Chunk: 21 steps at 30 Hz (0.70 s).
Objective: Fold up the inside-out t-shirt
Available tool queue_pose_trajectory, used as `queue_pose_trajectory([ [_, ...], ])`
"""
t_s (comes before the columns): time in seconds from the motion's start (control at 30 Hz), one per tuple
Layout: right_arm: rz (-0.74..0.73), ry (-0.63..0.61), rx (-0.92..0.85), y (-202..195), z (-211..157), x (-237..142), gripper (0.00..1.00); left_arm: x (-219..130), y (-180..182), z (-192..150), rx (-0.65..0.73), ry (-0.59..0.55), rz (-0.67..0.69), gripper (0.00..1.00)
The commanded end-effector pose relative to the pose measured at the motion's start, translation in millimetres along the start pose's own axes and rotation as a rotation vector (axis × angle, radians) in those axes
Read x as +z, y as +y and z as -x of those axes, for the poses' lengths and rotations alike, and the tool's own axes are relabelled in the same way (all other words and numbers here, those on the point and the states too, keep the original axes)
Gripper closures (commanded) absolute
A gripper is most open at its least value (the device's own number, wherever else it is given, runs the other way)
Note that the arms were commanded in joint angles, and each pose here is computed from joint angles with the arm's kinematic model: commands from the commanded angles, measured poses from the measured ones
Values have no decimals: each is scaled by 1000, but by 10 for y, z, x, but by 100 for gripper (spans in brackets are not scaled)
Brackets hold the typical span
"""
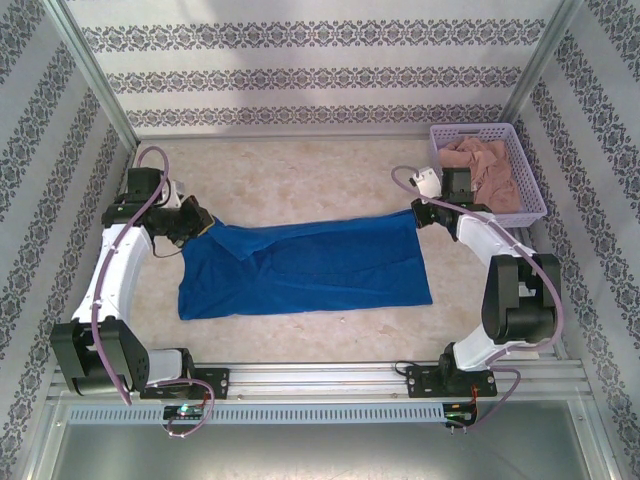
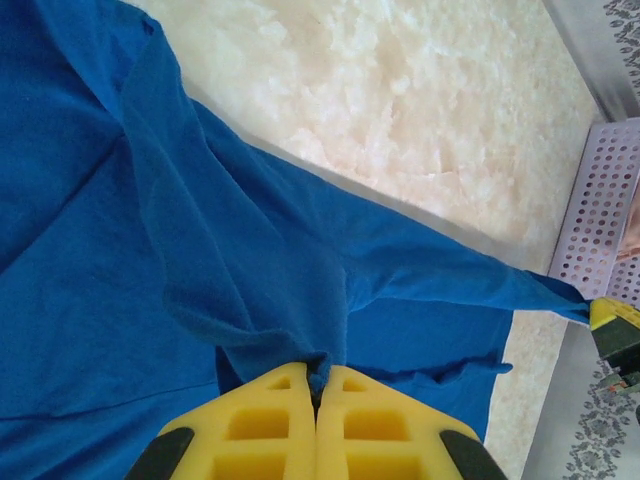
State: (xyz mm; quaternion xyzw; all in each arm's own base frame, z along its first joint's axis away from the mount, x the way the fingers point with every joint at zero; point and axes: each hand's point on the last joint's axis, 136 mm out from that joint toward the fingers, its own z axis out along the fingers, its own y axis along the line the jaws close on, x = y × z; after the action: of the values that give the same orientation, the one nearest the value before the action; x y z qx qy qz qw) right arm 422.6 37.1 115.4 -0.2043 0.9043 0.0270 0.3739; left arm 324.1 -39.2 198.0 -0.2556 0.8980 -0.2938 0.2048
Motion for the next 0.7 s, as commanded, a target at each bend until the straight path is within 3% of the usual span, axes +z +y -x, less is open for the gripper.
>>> queue_pose_trajectory([
  [0.0,-38,68,9,79,-137,-66,93,-130,7,-51,22,12,9,100],
  [0.67,-101,194,-19,283,-503,-37,93,-264,196,-346,7,39,44,100],
])
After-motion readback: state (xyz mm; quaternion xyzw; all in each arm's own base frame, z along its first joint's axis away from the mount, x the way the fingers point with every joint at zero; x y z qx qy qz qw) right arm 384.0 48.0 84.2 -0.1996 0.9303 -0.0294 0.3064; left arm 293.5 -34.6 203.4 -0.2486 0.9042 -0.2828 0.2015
